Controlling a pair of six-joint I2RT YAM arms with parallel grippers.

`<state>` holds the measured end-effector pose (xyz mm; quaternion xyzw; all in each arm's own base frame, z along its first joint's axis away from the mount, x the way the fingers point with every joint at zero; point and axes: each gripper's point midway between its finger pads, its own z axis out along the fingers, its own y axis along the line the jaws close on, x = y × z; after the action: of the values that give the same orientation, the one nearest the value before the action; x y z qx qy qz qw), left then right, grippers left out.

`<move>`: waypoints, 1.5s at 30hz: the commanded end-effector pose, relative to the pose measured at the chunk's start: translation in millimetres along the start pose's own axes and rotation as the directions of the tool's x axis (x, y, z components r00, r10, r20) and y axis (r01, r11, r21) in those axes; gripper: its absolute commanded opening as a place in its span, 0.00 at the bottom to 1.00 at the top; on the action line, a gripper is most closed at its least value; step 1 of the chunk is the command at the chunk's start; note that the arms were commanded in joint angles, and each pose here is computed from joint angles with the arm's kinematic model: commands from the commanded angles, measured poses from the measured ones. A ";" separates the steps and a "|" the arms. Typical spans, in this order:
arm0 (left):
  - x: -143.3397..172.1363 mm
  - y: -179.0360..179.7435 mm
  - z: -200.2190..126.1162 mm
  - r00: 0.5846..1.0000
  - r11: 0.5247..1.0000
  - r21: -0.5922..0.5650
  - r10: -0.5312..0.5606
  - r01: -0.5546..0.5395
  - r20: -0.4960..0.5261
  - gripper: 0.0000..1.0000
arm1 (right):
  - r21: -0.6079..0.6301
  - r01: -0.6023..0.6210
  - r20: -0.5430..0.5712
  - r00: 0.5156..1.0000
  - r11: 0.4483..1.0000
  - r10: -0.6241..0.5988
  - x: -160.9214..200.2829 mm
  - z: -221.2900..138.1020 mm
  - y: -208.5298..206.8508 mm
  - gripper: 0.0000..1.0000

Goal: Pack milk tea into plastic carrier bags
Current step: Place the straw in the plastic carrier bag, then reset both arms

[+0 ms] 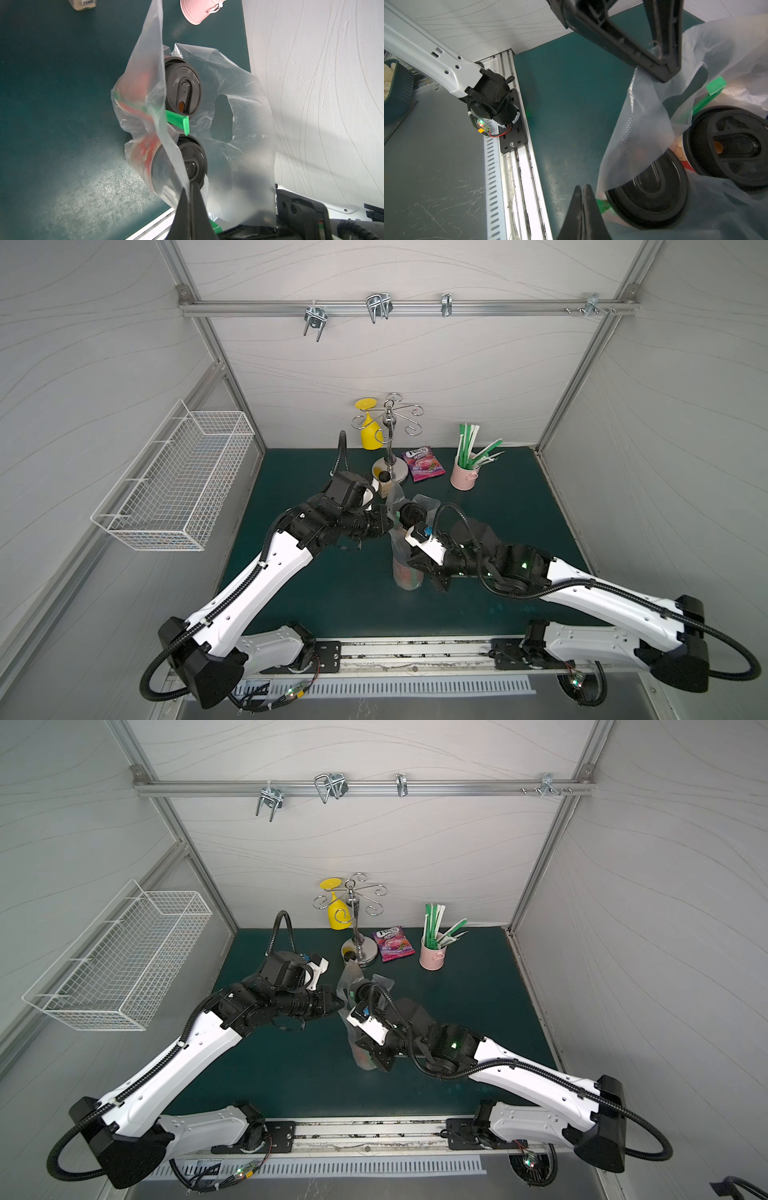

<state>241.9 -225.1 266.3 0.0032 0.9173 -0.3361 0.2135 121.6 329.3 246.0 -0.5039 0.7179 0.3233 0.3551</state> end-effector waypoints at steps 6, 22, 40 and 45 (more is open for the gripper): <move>-4.0 -5.1 -8.1 1.000 1.000 0.021 0.005 -0.006 0.024 0.00 | -0.009 -0.018 -0.025 1.000 1.000 0.018 13.7 2.9 2.4 0.08; -14.5 -12.3 -25.5 0.998 0.999 0.014 0.031 -0.032 0.063 0.51 | 0.052 0.007 0.135 0.991 0.999 -0.014 -45.8 -46.3 1.2 0.42; -79.0 231.8 -150.9 0.816 0.478 -0.769 0.166 0.425 0.554 0.98 | 0.840 -0.537 0.453 0.775 0.081 0.440 113.8 -215.9 -292.2 0.99; -86.9 300.4 -102.1 0.756 0.497 -0.717 0.167 0.490 0.633 0.98 | 0.845 -0.513 0.401 0.795 0.152 0.455 176.6 -166.3 -341.9 0.99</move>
<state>294.0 52.2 167.9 -0.2573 0.8859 0.1469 0.3570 346.8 -4.0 160.0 0.0784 0.8982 -0.0709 0.4267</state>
